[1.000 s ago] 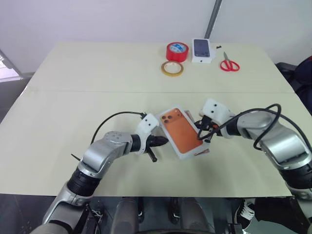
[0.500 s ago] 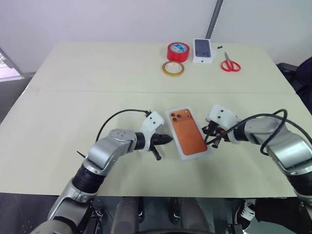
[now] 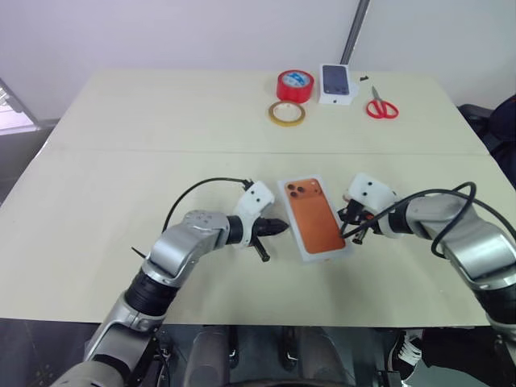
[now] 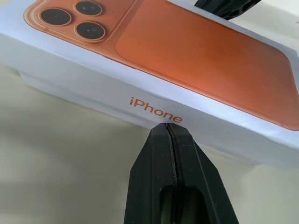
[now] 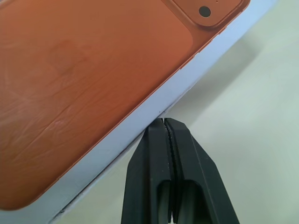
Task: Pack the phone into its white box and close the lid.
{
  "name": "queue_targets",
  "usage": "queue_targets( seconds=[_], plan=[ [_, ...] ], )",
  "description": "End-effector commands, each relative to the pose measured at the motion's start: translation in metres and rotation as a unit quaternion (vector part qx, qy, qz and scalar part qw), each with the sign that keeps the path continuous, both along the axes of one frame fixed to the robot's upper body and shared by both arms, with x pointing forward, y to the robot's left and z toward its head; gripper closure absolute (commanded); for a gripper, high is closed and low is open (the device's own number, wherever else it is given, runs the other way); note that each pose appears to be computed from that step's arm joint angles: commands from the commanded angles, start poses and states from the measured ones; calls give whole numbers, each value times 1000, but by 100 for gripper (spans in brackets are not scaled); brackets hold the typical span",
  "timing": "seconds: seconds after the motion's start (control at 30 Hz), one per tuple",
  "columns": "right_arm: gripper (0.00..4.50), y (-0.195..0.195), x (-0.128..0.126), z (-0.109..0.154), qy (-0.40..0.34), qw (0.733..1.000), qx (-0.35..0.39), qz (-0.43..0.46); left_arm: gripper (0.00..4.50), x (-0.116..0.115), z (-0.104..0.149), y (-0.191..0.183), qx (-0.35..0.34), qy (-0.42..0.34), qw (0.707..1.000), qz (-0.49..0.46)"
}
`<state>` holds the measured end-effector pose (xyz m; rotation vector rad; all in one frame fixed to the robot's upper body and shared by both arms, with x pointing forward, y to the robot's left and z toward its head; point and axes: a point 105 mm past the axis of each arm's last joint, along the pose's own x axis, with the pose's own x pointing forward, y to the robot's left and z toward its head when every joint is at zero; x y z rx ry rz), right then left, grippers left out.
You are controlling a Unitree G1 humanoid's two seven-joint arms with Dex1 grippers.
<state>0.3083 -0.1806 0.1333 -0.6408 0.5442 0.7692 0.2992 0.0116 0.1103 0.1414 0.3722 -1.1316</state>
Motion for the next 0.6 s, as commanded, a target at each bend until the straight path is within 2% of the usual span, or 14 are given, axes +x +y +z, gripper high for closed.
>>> queue_targets(
  seconds=[0.03, 0.6],
  plan=[
    [447, 9, -2, 4, -10, 1000, 16, 22, 450, -8, 21, -17, -30, -34, 998, -41],
    [447, 10, 3, 4, -16, 999, 23, 16, 450, -7, 17, -14, -24, -29, 999, -34]
  ],
)
